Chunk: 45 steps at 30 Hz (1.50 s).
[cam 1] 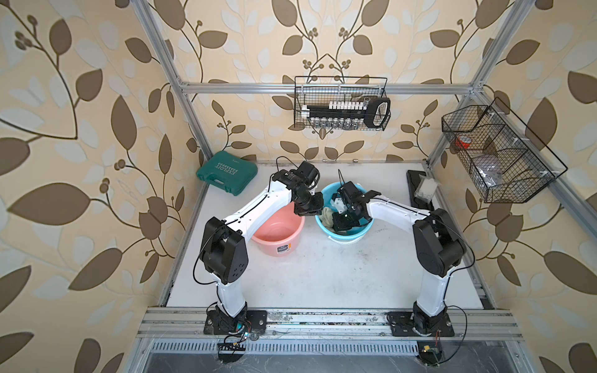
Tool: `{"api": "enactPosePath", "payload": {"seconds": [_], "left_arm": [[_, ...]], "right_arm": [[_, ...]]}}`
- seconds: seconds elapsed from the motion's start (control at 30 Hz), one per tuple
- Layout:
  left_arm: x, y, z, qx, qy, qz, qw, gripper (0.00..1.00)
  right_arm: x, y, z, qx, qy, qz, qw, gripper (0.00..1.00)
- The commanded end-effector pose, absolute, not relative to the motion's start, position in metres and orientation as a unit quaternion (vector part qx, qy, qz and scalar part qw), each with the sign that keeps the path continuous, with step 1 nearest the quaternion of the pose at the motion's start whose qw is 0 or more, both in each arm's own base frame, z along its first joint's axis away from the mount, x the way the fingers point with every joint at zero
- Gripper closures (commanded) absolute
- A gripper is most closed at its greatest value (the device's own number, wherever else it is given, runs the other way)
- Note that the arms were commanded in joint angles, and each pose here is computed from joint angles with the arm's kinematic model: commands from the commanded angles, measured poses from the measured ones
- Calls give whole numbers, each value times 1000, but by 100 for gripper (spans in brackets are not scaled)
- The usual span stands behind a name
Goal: Wipe the inside of the bucket with a cloth
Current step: Wipe the dirt from the inside of the bucket.
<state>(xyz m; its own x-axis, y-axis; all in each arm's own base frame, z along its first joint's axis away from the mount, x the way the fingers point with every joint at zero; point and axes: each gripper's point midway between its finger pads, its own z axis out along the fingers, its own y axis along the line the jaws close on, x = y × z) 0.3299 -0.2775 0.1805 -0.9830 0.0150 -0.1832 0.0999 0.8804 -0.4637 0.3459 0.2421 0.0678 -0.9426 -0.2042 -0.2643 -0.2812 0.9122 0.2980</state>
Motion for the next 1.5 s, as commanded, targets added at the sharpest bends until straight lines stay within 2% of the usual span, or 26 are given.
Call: {"api": "enactPosePath", "payload": {"seconds": [0.0, 0.23, 0.4, 0.6, 0.87, 1.13, 1.47], "left_arm": [[300, -280, 177, 60, 967, -246, 31, 100], [295, -284, 190, 67, 963, -261, 22, 100], [288, -284, 188, 68, 962, -263, 8, 100], [283, -285, 188, 72, 960, -269, -4, 100], [275, -292, 191, 80, 955, -286, -17, 100], [264, -300, 181, 88, 949, -298, -47, 100], [251, -316, 158, 93, 947, -296, -83, 100]], "right_arm": [[365, 228, 101, -136, 963, 114, 203, 100], [387, 186, 113, -126, 953, -52, 272, 100], [396, 173, 120, -104, 940, -112, 305, 100], [405, 171, 153, -74, 905, -175, 380, 100], [420, 158, 136, -41, 897, -257, 358, 100], [422, 159, 83, -25, 924, -227, 308, 100], [426, 192, 29, 23, 965, -62, 255, 100]]}}
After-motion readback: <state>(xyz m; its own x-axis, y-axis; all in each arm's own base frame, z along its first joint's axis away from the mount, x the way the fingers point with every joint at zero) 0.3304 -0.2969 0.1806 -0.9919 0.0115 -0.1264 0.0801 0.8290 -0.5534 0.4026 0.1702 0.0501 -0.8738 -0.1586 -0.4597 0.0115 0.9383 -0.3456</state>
